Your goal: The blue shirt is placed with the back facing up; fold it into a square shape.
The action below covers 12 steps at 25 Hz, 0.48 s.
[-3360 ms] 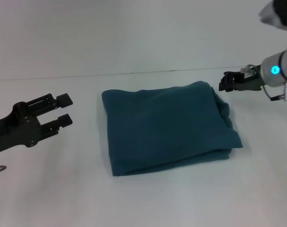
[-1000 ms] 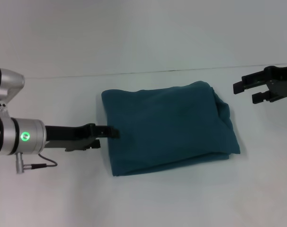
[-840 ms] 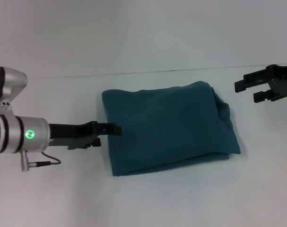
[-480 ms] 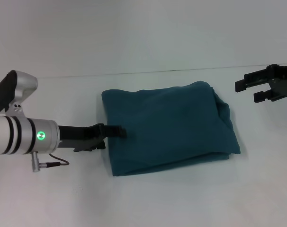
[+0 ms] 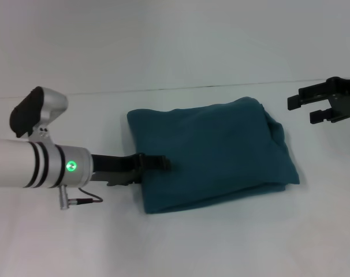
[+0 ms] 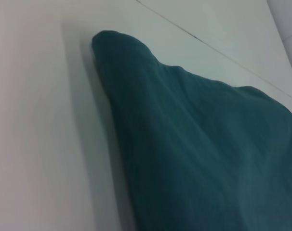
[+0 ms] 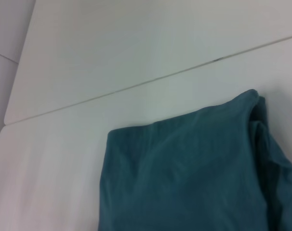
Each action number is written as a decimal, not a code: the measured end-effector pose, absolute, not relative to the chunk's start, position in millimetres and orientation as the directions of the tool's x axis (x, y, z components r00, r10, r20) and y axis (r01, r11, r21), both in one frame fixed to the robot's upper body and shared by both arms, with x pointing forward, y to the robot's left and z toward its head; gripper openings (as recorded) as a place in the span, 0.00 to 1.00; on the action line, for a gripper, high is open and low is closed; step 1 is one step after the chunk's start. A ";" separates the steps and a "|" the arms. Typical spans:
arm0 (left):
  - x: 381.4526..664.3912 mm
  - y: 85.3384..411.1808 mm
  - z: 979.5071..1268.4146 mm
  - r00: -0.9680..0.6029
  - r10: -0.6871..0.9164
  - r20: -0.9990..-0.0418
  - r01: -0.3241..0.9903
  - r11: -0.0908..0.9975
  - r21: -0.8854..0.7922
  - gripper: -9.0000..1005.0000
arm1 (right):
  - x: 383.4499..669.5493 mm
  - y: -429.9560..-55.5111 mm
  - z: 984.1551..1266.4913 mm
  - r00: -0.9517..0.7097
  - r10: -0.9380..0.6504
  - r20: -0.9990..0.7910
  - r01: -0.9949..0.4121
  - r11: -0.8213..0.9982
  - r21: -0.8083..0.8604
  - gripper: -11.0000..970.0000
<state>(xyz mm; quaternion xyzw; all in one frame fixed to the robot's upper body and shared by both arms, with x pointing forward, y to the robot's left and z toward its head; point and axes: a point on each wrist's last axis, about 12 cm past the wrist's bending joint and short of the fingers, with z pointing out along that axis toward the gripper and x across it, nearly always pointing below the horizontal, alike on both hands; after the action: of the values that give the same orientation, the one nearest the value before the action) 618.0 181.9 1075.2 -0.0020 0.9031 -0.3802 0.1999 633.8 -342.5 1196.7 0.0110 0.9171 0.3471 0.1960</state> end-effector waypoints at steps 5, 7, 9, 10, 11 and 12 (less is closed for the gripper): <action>621.3 173.4 1075.9 -0.924 -0.132 -0.358 0.159 0.720 -0.676 0.87 | 633.8 -343.3 1197.4 -0.921 0.165 -0.354 -0.114 0.754 0.647 0.88; 621.8 171.4 1076.5 -0.924 -0.119 -0.363 0.169 0.724 -0.669 0.80 | 633.9 -344.0 1197.9 -0.919 0.172 -0.355 -0.112 0.751 0.651 0.88; 622.1 169.5 1077.2 -0.924 -0.114 -0.366 0.175 0.724 -0.667 0.73 | 633.8 -344.6 1198.1 -0.918 0.176 -0.357 -0.111 0.748 0.655 0.88; 622.2 169.1 1077.4 -0.923 -0.114 -0.367 0.176 0.724 -0.667 0.70 | 633.8 -344.7 1198.1 -0.917 0.177 -0.357 -0.111 0.747 0.655 0.88; 622.3 168.8 1077.6 -0.923 -0.114 -0.368 0.177 0.724 -0.667 0.67 | 633.8 -344.8 1198.1 -0.917 0.177 -0.357 -0.111 0.747 0.656 0.88; 622.4 168.7 1077.7 -0.923 -0.114 -0.368 0.177 0.724 -0.667 0.64 | 633.7 -344.9 1198.2 -0.917 0.178 -0.357 -0.111 0.747 0.656 0.88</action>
<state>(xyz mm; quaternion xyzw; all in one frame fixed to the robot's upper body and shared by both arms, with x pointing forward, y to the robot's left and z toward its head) 622.4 168.7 1077.7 0.0173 0.9075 -0.3713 0.1959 633.7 -344.9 1198.2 0.0183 0.9123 0.3554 0.2028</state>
